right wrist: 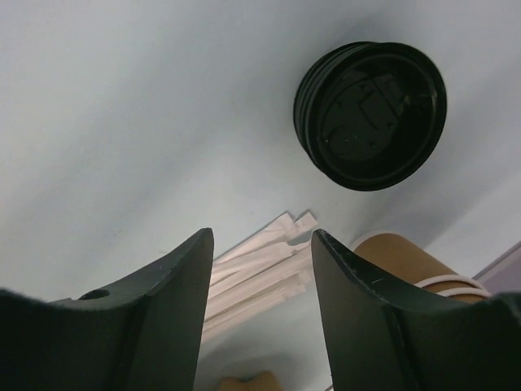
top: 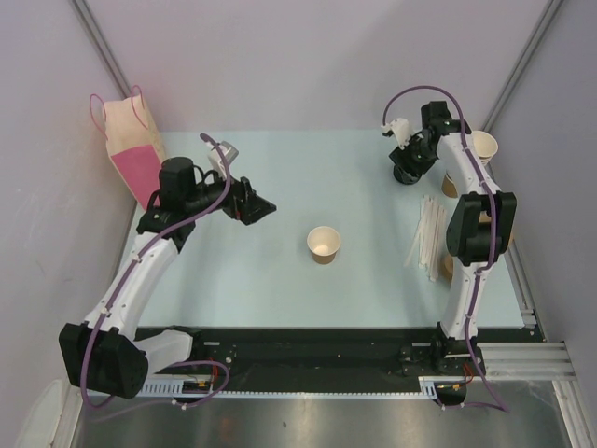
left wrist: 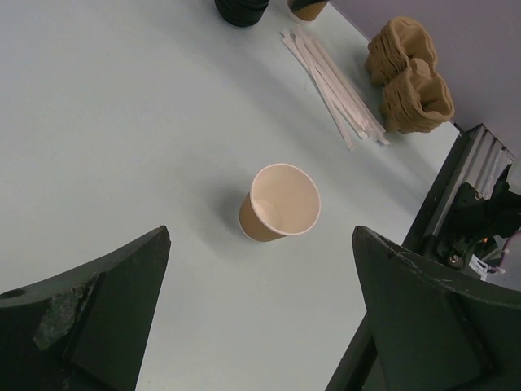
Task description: Pack the takeout coffee
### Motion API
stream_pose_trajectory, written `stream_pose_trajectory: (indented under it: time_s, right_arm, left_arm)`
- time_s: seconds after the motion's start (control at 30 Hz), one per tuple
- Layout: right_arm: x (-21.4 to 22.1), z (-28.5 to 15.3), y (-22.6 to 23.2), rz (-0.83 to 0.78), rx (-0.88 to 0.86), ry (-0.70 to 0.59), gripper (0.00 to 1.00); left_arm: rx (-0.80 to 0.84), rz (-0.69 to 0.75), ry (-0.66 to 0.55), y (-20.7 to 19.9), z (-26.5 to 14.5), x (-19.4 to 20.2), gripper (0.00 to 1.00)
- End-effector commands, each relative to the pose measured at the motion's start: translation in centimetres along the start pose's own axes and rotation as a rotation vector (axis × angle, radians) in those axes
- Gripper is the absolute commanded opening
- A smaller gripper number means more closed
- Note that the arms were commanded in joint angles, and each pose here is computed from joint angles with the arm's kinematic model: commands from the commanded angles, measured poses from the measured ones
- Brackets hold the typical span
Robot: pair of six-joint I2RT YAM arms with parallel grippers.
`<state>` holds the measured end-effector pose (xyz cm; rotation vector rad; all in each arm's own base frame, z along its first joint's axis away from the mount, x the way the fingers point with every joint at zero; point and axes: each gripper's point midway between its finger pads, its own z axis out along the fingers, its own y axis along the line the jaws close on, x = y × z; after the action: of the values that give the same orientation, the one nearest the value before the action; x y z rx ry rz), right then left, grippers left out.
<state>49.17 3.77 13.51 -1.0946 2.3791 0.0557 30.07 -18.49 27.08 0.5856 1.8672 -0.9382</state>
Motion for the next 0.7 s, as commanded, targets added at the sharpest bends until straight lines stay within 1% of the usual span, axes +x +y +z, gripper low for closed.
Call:
stream_pose_trajectory:
  time_s: [0.0, 0.17, 0.67]
  right_arm:
    - [-1.7, 0.5, -2.4, -0.084, 0.042, -0.081, 0.56]
    - [-2.0, 1.2, -3.4, -0.128, 0.060, -0.100, 0.55]
    - [-0.7, 4.7, -5.3, -0.186, 0.095, -0.058, 0.51]
  left_arm:
    - [0.059, 0.017, -0.045, -1.3, -0.3, -1.1, 1.00]
    - [0.063, 0.023, -0.049, -1.4, -0.4, -1.1, 1.00]
    - [0.043, 0.006, -0.041, -0.8, -0.1, -0.8, 0.99]
